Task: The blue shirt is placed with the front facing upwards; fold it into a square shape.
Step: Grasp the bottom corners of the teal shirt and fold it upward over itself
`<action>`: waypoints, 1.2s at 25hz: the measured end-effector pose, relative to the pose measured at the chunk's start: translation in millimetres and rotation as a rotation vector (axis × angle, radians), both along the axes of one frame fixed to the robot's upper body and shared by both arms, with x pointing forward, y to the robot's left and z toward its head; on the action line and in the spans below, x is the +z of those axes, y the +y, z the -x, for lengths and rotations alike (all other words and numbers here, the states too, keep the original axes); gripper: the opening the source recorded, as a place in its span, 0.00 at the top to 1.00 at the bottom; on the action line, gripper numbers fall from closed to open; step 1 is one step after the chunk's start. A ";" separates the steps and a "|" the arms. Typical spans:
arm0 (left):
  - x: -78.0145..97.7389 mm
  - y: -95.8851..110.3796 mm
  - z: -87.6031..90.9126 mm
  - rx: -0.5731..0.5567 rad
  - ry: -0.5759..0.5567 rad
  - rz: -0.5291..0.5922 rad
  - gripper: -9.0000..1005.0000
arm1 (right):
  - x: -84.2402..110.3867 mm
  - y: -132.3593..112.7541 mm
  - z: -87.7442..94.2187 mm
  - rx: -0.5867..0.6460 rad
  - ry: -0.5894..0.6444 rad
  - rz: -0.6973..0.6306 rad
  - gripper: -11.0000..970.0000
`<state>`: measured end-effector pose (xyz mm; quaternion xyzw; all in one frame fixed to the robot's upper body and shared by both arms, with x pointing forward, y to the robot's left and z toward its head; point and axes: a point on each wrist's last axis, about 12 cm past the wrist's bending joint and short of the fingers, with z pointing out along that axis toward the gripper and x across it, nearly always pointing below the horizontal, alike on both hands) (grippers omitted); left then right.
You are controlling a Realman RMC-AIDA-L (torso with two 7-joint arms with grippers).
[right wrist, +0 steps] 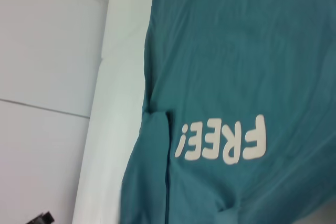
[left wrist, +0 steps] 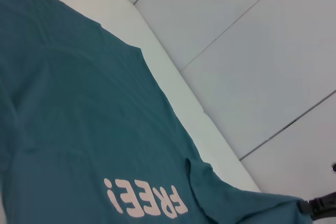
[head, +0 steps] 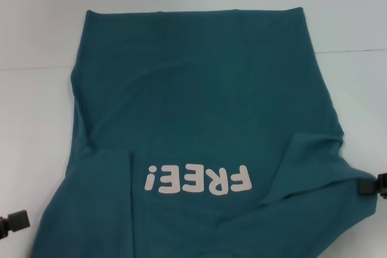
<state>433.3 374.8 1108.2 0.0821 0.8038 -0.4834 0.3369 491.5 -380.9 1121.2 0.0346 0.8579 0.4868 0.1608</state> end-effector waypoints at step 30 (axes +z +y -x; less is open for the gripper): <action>-17.7 5.6 -14.3 0.057 0.165 -0.325 0.47 | -5.8 5.0 -9.9 0.017 -0.021 -0.008 0.94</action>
